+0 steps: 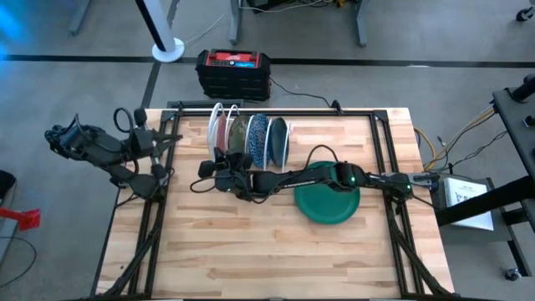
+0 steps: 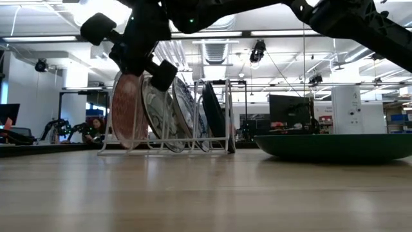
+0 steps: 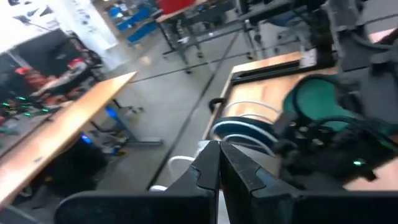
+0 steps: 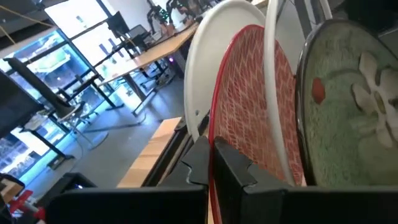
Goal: Sort dishes
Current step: Remove the orange patterned plate from the dish rack
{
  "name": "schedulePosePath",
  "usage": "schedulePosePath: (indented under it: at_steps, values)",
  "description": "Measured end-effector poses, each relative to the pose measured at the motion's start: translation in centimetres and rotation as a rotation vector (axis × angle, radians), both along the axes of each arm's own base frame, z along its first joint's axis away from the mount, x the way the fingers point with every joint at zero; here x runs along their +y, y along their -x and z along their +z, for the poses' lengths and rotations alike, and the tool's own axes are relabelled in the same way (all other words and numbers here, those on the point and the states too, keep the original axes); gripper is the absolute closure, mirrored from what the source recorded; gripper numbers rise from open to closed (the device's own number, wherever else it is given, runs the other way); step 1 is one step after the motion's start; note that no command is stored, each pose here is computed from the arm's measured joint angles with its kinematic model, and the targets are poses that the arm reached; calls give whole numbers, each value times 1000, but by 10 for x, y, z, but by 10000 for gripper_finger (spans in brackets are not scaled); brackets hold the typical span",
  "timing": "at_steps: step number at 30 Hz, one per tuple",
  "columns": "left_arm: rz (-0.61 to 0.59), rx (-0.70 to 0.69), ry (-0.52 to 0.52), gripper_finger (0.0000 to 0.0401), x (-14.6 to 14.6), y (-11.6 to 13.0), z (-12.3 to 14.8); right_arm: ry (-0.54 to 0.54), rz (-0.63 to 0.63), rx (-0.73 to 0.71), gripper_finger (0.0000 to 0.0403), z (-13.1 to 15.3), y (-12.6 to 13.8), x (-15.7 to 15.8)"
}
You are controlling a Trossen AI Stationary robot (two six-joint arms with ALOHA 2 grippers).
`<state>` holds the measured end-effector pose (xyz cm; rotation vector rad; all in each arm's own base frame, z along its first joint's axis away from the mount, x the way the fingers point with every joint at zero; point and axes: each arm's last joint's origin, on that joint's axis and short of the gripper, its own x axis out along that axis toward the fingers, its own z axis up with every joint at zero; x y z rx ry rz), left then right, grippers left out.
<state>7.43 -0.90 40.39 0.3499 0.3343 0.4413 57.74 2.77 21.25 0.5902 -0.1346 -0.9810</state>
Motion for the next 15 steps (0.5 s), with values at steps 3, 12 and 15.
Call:
schedulePosePath:
  at_steps: [3, 12, 15]
  values:
    - [-42, 31, 34, 401, 0, 2, -4, 12, 4, 12, 402, 5, 1, 0]
    - [-74, 195, 243, 401, -7, -5, -36, 20, 5, 35, 402, 21, 6, 0]
    - [-40, 253, 268, 401, -11, -13, -59, 21, 5, 37, 403, 20, 7, 0]
